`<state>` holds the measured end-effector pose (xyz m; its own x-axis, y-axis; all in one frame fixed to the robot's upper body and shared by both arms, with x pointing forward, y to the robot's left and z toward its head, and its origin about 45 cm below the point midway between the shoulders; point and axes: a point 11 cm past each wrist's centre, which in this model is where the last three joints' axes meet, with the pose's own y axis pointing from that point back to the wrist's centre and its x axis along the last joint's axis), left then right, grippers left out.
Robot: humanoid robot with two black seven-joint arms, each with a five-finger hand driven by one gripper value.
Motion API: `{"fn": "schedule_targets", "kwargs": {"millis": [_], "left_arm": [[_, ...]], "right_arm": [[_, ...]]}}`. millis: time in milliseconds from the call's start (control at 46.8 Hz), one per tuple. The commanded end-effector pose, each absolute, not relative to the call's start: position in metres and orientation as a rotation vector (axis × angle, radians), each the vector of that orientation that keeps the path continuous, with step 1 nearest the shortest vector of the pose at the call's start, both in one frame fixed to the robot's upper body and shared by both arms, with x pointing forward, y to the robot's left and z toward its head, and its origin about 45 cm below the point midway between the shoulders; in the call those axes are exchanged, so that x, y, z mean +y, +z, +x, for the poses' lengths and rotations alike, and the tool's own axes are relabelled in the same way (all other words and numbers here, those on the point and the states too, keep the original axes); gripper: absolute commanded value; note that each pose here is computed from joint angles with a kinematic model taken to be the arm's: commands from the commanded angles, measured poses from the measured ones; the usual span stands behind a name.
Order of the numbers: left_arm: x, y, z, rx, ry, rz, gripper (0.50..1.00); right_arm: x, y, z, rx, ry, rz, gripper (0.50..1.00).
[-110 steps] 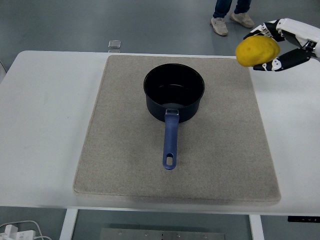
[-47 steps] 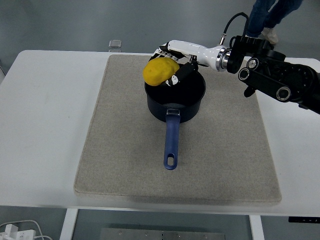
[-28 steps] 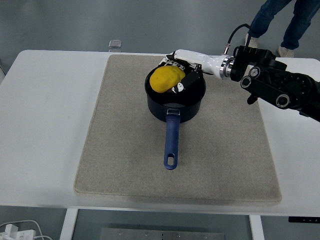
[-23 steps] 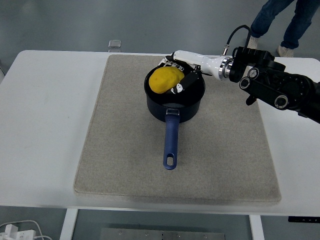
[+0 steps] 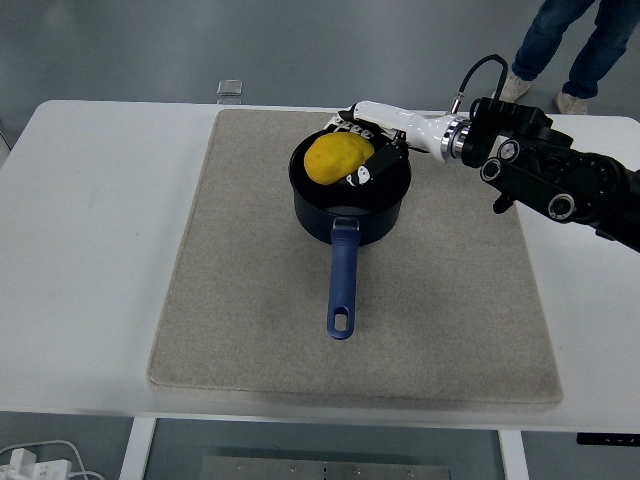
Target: Put the potato in the blue pot
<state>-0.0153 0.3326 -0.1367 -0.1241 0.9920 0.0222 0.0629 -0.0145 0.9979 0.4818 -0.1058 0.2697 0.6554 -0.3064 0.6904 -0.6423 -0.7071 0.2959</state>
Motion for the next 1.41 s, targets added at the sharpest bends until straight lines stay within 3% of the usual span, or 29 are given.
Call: {"fn": "schedule_targets", "kwargs": {"millis": [0,919,1154,1389], "left_arm": [[0.333,-0.137,-0.015,1.339,1.285,1.207,1.000],[0.333,-0.137,-0.015,1.339,1.285,1.207,1.000],[0.333,-0.137,-0.015,1.339,1.285,1.207,1.000],[0.333,-0.137,-0.015,1.339,1.285,1.207,1.000]], "right_arm": [[-0.106,0.269,0.482,-0.735,0.843,2.344,0.924],[-0.116,0.277,0.487,-0.779,0.837,2.342,0.924],[-0.166,0.305,0.504,-0.968,0.778,2.345,0.924],[-0.245,0.331,0.514,-1.281,0.532,2.418,0.924]]}}
